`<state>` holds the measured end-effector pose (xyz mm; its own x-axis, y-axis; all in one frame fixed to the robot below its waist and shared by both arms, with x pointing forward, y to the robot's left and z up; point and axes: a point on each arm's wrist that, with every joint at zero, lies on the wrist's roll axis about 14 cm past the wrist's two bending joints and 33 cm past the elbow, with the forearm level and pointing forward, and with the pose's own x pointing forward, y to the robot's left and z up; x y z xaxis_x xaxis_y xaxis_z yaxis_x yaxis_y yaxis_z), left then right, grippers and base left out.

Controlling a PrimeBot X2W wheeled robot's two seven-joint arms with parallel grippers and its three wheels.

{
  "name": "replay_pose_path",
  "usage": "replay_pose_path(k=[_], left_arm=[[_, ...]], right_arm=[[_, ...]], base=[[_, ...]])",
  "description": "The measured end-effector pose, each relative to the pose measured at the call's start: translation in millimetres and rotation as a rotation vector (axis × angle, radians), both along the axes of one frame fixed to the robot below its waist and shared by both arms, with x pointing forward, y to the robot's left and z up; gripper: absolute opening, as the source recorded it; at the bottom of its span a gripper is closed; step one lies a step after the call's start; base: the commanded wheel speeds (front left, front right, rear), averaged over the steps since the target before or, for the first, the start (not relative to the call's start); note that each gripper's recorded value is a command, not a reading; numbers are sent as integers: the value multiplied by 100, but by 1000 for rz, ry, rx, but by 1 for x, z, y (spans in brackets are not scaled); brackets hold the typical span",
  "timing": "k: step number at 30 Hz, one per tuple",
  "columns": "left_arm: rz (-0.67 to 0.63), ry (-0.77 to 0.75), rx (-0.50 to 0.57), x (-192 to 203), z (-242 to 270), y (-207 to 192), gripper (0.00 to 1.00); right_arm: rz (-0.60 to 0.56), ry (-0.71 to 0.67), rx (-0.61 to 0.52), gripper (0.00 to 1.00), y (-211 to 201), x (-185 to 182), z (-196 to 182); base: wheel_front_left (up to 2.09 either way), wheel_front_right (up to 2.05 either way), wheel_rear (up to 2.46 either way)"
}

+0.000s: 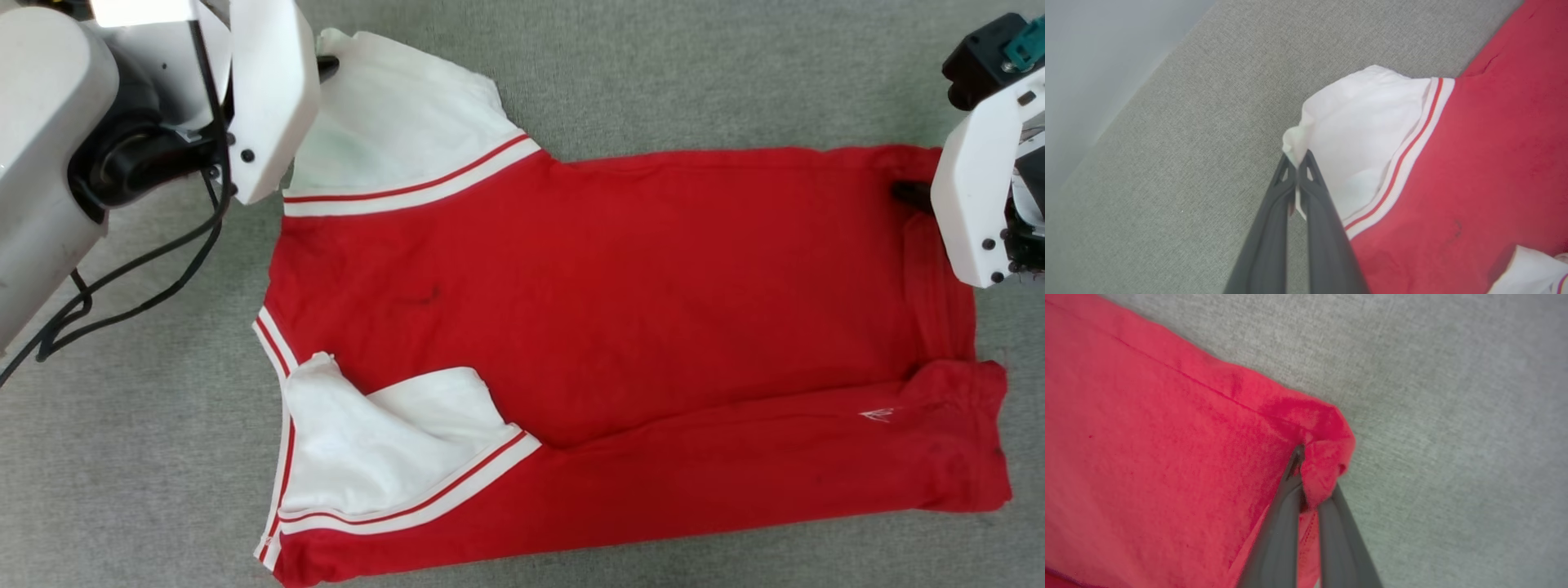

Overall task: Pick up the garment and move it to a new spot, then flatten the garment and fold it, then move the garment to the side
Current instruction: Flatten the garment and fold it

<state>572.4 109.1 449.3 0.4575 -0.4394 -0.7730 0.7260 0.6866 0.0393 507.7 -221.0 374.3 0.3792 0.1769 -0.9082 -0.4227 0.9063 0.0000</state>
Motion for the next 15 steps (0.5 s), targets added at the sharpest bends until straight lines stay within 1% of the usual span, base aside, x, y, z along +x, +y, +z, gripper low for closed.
replay_pose_path(k=[4,7,10,15], left_arm=[[-15,-55,-38,-6,24,-6,0],[-27,-78,-45,-18,37,-4,0],[-27,-87,-53,-34,45,1,0],[-31,-102,-65,-65,56,11,0]], right_arm=[[2,-98,31,0,0,5,25],[19,-166,49,0,2,4,46],[32,-205,70,0,3,-7,58],[57,-242,82,0,2,-30,68]], base=[[0,0,0],[0,0,0],[0,0,0],[0,0,0]])
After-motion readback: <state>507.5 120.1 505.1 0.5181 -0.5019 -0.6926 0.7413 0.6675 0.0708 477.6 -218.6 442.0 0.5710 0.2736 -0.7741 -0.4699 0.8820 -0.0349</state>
